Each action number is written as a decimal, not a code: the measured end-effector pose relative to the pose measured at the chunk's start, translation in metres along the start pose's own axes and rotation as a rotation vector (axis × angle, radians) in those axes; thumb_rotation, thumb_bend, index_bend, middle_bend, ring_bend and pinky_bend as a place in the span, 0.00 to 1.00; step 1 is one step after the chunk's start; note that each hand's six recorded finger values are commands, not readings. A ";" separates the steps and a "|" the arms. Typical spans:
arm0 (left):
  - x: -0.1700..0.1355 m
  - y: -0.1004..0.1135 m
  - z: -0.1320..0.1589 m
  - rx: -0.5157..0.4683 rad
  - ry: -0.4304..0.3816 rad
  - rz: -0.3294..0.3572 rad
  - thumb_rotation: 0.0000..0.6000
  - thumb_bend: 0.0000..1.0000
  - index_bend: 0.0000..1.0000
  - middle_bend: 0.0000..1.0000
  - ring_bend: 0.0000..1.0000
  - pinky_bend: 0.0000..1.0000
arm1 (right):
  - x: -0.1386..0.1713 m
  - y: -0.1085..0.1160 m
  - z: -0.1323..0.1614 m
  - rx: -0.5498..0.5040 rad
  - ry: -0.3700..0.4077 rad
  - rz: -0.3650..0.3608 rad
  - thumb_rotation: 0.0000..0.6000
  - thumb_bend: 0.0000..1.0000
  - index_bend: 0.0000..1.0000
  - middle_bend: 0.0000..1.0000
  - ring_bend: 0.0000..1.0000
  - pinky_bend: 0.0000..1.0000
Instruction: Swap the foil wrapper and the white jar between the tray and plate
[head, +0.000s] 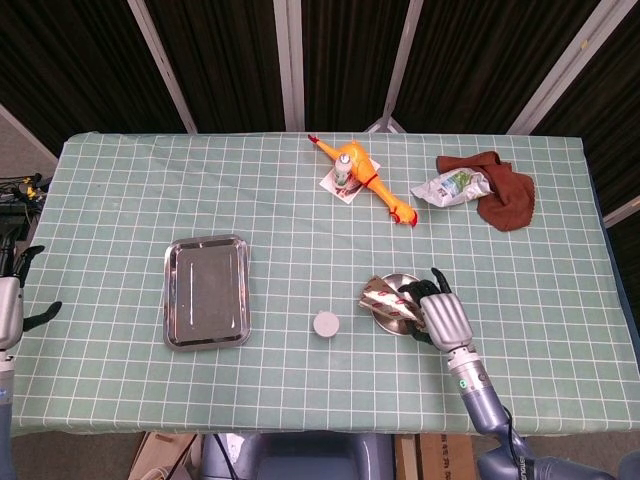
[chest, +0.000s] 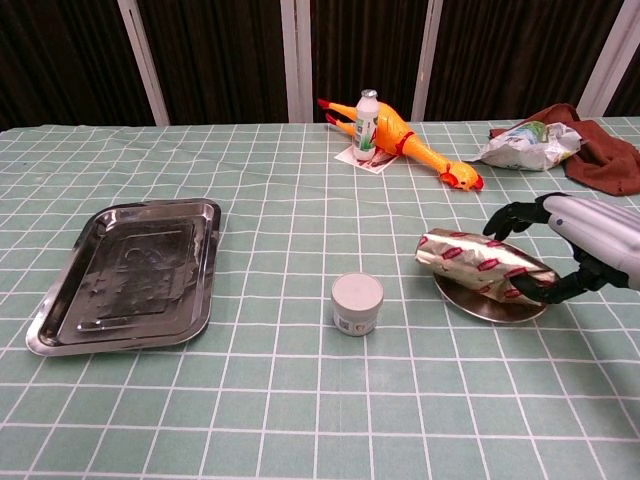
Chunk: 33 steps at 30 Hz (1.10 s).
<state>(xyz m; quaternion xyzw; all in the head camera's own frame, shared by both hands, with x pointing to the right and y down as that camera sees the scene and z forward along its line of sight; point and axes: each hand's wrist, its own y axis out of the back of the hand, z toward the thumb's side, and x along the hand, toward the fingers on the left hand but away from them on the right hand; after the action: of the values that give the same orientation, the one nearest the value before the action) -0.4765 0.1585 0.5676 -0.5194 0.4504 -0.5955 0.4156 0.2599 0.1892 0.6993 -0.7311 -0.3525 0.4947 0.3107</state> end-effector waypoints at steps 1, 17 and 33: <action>0.000 0.000 0.000 0.000 -0.001 0.000 1.00 0.13 0.23 0.00 0.00 0.11 | 0.001 0.000 0.000 0.004 -0.002 0.006 1.00 0.36 0.19 0.21 0.12 0.00; -0.003 -0.010 0.015 0.014 -0.057 -0.031 1.00 0.08 0.23 0.00 0.00 0.11 | 0.040 0.035 -0.013 0.063 -0.059 0.061 1.00 0.29 0.08 0.12 0.03 0.00; 0.029 -0.005 0.128 -0.064 -0.368 -0.180 1.00 0.06 0.22 0.00 0.00 0.11 | 0.088 0.120 -0.091 0.150 -0.271 -0.167 1.00 0.26 0.07 0.10 0.02 0.00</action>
<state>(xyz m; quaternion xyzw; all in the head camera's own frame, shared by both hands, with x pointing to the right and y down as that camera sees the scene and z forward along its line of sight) -0.3533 0.1181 0.5864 -0.6703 0.3375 -0.5109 0.4194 0.3936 0.1844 0.5874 -0.6007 -0.4129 0.5860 0.3540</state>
